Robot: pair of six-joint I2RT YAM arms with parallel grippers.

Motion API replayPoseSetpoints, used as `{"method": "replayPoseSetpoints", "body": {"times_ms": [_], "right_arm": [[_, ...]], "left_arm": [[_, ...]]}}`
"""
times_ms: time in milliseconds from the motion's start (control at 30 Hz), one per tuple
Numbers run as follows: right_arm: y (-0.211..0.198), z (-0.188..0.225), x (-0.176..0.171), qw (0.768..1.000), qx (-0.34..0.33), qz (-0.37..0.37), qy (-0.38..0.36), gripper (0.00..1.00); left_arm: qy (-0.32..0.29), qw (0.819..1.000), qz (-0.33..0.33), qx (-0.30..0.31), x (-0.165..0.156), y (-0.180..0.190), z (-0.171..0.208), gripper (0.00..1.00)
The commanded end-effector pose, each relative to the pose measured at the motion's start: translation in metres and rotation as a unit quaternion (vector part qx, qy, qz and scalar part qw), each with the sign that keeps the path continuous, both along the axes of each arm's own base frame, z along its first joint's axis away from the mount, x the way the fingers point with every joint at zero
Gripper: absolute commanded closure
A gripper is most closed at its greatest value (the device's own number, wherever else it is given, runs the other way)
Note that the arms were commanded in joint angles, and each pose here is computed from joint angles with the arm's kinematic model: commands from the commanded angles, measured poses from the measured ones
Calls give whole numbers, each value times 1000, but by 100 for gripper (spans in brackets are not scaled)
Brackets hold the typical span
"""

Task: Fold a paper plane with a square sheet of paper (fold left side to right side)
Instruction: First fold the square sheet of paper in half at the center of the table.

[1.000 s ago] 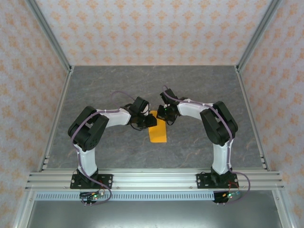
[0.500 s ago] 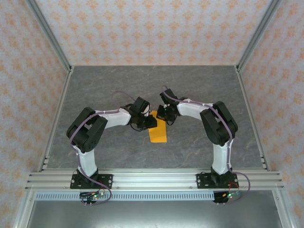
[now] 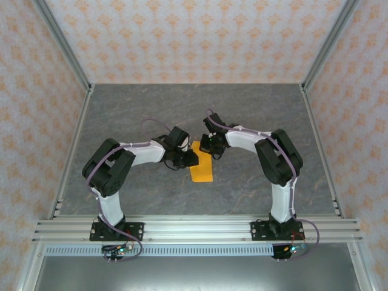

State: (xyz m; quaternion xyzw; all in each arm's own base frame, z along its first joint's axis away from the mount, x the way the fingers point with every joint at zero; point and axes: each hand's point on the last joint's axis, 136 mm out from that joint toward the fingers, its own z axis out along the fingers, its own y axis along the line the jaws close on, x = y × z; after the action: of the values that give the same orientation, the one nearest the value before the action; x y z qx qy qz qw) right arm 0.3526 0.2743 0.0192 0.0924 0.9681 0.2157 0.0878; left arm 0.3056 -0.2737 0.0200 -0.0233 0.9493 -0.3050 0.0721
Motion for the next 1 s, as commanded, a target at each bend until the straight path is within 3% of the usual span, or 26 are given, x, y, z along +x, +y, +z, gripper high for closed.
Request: {"method": "replayPoseSetpoints", "body": {"times_ms": [0,633,967], "right_arm": [[-28,-40,-21,996,-80,-11,48,90],[-27,-41,-21,995,-82,-11,51,90],[-25,-41,-22,995,-81,-8,51,90]], "left_arm": [[15,1000,-18,10,-21,5,-5,77],[35,998,-47,6,-86,12,-19,78],[8,999,-36,-11,-91,10,1,78]]}}
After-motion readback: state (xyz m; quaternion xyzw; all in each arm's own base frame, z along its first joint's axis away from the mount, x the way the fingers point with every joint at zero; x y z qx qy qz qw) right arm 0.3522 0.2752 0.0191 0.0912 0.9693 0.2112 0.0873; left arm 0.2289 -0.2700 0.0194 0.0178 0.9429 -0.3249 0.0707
